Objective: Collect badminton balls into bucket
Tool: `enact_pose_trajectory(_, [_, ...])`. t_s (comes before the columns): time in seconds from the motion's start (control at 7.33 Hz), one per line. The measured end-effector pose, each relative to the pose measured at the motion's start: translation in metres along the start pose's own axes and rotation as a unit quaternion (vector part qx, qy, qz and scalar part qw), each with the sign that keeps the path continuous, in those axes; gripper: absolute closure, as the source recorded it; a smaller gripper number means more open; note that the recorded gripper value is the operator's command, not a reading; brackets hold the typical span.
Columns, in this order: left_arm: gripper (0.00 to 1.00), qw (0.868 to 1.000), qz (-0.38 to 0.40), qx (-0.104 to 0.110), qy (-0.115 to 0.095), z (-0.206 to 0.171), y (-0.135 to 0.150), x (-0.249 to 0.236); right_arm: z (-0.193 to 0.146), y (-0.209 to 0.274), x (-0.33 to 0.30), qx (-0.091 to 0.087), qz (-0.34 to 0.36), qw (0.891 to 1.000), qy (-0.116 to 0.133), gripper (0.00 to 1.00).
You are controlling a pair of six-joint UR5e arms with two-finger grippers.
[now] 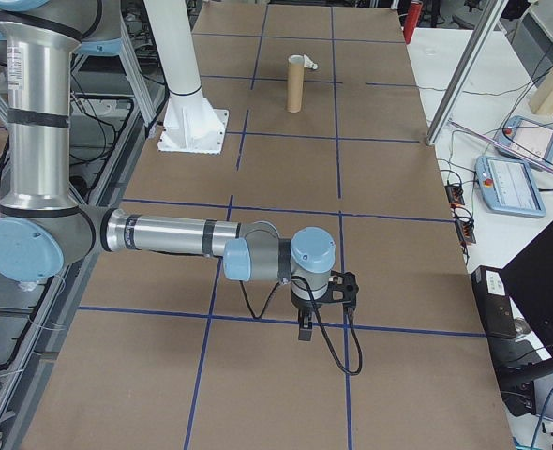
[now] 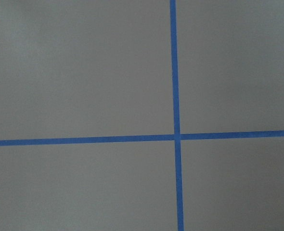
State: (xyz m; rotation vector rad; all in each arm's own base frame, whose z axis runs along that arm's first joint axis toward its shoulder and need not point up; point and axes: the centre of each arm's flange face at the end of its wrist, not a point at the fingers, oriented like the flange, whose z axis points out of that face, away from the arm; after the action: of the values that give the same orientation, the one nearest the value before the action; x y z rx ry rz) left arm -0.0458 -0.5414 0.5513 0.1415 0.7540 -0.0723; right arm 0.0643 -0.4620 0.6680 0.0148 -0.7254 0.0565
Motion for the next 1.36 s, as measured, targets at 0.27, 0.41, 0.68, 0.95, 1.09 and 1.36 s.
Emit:
enact_pose_trajectory(0.27, [0.0, 0.999, -0.043, 0.018, 0.026, 0.0, 0.004, 0.074, 0.0, 0.0, 0.0, 0.0, 0.0, 1.0, 0.0, 0.0])
enact_pose_trajectory(0.41, [0.0, 0.997, -0.062, 0.026, 0.043, 0.009, 0.007, 0.107, 0.0, 0.0, 0.0, 0.0, 0.0, 1.0, 0.0, 0.0])
enact_pose_trajectory(0.68, [0.0, 0.988, -0.12, 0.034, 0.087, 0.026, 0.022, 0.163, 0.0, 0.0, 0.0, 0.0, 0.0, 1.0, 0.0, 0.0])
enact_pose_trajectory(0.95, [0.0, 0.97, -0.192, 0.039, 0.142, 0.053, 0.074, 0.156, 0.0, 0.0, 0.0, 0.0, 0.0, 1.0, 0.0, 0.0])
enact_pose_trajectory(1.09, [0.0, 0.955, -0.234, 0.042, 0.174, 0.07, 0.104, 0.137, 0.0, 0.0, 0.0, 0.0, 0.0, 1.0, 0.0, 0.0])
enact_pose_trajectory(1.36, [0.0, 0.916, -0.346, 0.041, 0.201, 0.109, 0.146, 0.142, 0.0, 0.0, 0.0, 0.0, 0.0, 1.0, 0.0, 0.0])
